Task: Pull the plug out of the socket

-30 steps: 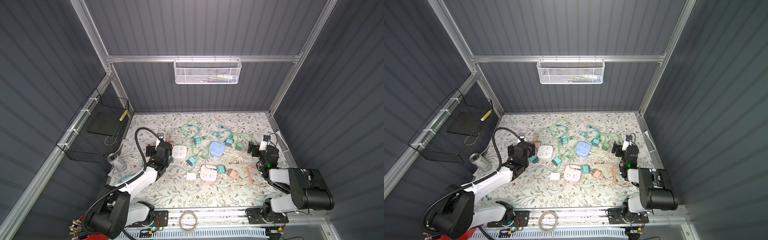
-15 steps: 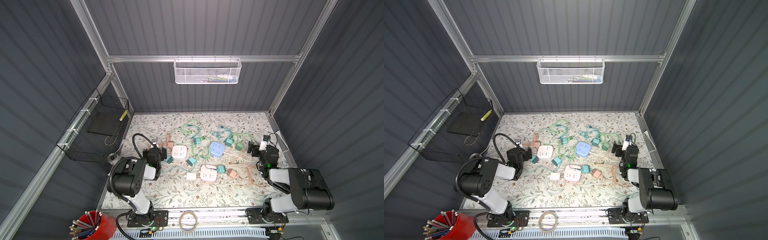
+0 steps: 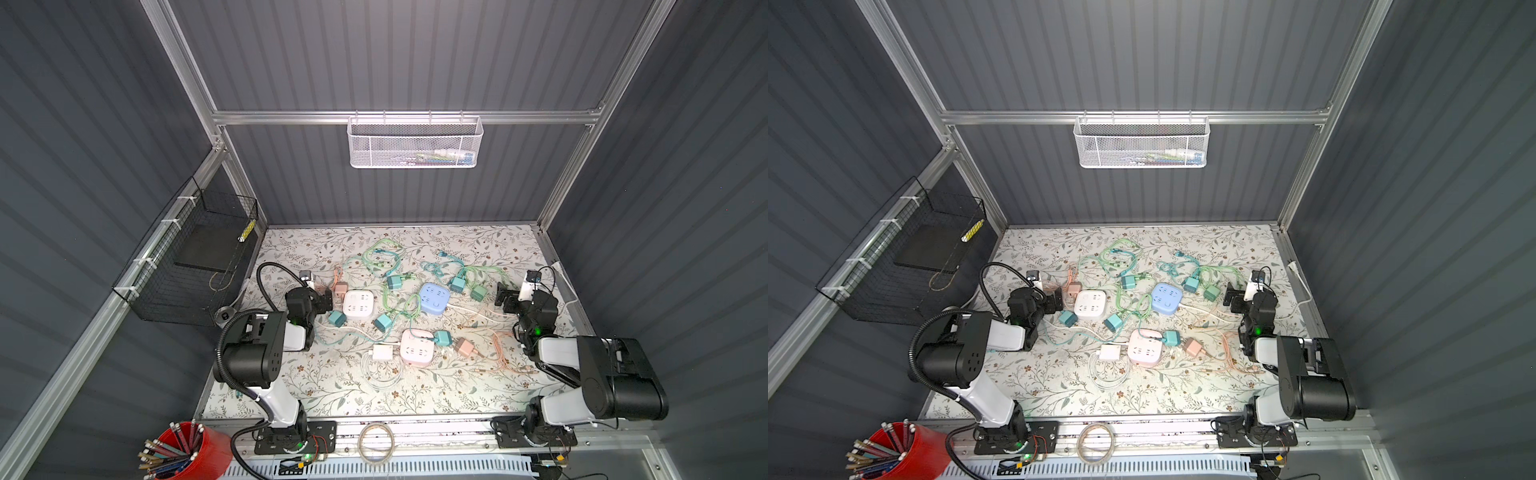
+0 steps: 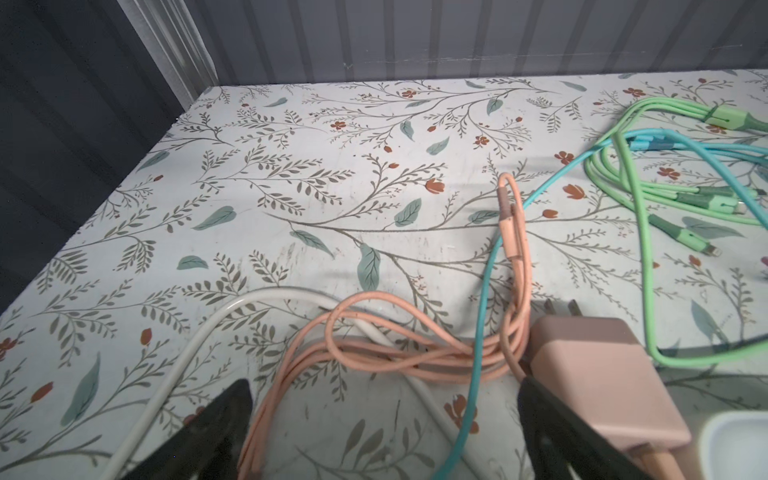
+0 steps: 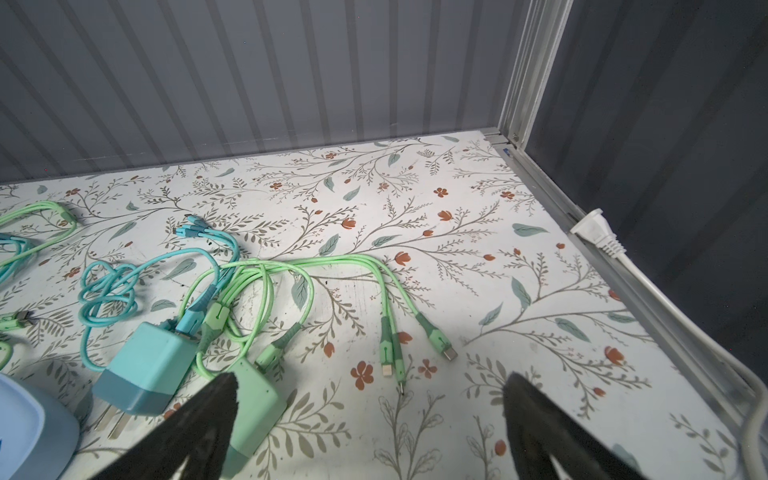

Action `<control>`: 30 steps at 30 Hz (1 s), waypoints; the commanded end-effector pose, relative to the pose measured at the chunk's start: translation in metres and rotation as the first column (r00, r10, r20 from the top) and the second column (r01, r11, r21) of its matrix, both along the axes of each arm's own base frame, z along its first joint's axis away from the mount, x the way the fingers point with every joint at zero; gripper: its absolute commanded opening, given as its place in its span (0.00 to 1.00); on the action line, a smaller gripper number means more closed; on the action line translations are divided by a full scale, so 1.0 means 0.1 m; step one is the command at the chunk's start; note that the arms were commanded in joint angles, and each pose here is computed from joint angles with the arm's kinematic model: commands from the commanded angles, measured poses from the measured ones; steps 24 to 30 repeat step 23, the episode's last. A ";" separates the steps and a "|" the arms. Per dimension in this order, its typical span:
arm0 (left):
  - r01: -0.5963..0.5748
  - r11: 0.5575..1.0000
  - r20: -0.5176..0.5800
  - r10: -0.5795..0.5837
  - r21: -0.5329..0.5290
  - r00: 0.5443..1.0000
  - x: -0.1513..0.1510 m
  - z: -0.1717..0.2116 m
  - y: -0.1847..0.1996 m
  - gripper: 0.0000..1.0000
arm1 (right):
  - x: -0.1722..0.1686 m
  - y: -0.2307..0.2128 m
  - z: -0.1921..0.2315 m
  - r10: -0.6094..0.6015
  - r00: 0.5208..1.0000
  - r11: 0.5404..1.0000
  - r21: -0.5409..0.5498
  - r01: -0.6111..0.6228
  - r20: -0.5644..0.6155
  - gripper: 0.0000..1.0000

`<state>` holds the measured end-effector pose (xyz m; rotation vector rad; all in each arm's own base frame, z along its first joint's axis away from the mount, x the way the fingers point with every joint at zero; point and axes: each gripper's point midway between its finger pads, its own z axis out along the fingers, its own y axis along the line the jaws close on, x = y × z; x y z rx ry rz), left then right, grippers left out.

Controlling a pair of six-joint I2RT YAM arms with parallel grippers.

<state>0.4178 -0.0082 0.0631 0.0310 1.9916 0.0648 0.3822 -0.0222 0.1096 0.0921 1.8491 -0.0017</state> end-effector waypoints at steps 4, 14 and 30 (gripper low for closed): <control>0.013 1.000 -0.002 -0.013 -0.017 1.000 0.03 -0.01 -0.02 1.00 | 0.04 -0.02 0.10 -0.011 0.999 1.000 0.002 0.011 0.034 0.99; 0.013 1.000 -0.003 -0.013 -0.017 1.000 0.02 -0.01 -0.02 1.00 | 0.05 -0.02 0.10 -0.012 0.999 1.000 0.004 0.012 0.032 0.99; 0.013 1.000 -0.002 -0.013 -0.017 1.000 0.02 -0.01 -0.02 1.00 | 0.04 -0.02 0.10 -0.011 0.999 1.000 0.004 0.011 0.032 0.99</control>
